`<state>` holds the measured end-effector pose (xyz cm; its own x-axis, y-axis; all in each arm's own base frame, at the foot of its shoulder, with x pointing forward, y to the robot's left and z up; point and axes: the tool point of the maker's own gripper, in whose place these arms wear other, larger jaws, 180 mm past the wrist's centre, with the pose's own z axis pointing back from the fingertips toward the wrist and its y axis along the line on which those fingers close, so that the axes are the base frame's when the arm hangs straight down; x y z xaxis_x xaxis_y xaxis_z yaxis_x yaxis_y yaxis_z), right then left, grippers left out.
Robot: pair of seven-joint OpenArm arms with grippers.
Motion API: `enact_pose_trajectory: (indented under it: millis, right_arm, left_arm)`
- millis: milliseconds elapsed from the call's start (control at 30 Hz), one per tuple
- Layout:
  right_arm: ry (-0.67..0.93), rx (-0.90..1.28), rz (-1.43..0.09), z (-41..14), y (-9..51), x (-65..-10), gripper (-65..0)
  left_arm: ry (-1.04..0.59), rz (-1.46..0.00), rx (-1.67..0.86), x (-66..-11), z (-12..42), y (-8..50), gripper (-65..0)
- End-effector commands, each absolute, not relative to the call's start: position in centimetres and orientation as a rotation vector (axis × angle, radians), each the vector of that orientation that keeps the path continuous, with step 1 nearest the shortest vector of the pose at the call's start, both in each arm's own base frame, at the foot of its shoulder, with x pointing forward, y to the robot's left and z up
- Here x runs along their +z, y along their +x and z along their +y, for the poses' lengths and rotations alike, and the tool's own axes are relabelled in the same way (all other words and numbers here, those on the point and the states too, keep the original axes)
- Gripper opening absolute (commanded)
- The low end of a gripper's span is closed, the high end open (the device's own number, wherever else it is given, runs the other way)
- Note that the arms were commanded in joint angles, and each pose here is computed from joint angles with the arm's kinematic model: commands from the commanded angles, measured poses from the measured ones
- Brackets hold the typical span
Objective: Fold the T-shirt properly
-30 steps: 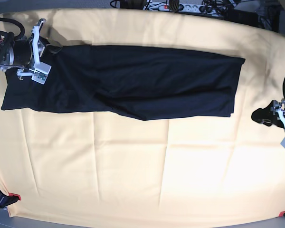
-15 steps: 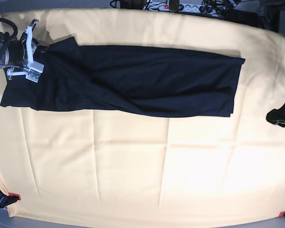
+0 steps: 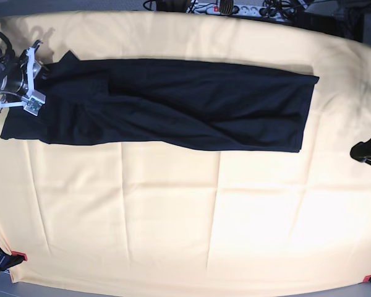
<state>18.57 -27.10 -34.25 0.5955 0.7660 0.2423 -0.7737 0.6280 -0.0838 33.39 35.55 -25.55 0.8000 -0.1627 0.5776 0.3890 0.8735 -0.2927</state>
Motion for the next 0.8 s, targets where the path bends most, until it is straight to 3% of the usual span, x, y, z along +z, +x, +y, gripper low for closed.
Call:
enact_pose_trajectory:
  millis: [0, 100, 267, 433, 633, 767]
  right_arm:
    - [-0.012, 0.911, -0.277, -27.9, 19.3, -33.4, -38.8]
    - [-0.015, 0.909, -0.284, -27.9, 19.5, -33.4, -38.8]
    - [0.118, 0.897, -0.346, -25.2, 19.5, -32.7, -38.8]
    - [0.12, 0.943, -0.448, -23.4, 21.5, -30.2, -38.8]
    - [0.239, 1.02, -0.581, -18.9, 21.9, -26.7, -38.8]
    - [0.187, 1.056, -0.592, -18.8, 22.0, -26.4, -38.8]
  left_arm:
    - [-0.392, -0.625, -0.313, -23.4, 36.4, 34.0, -26.8]
    - [-0.388, -0.625, -0.317, -23.3, 36.5, 34.0, -26.8]
    - [-0.379, -0.629, -0.318, -22.9, 36.8, 33.9, -26.8]
    - [-0.369, -0.63, -0.336, -22.7, 37.1, 33.8, -26.8]
    - [-0.371, -0.633, -0.336, -22.6, 37.1, 33.8, -26.8]
    - [-0.397, -0.651, -0.337, -22.3, 36.7, 33.9, -26.8]
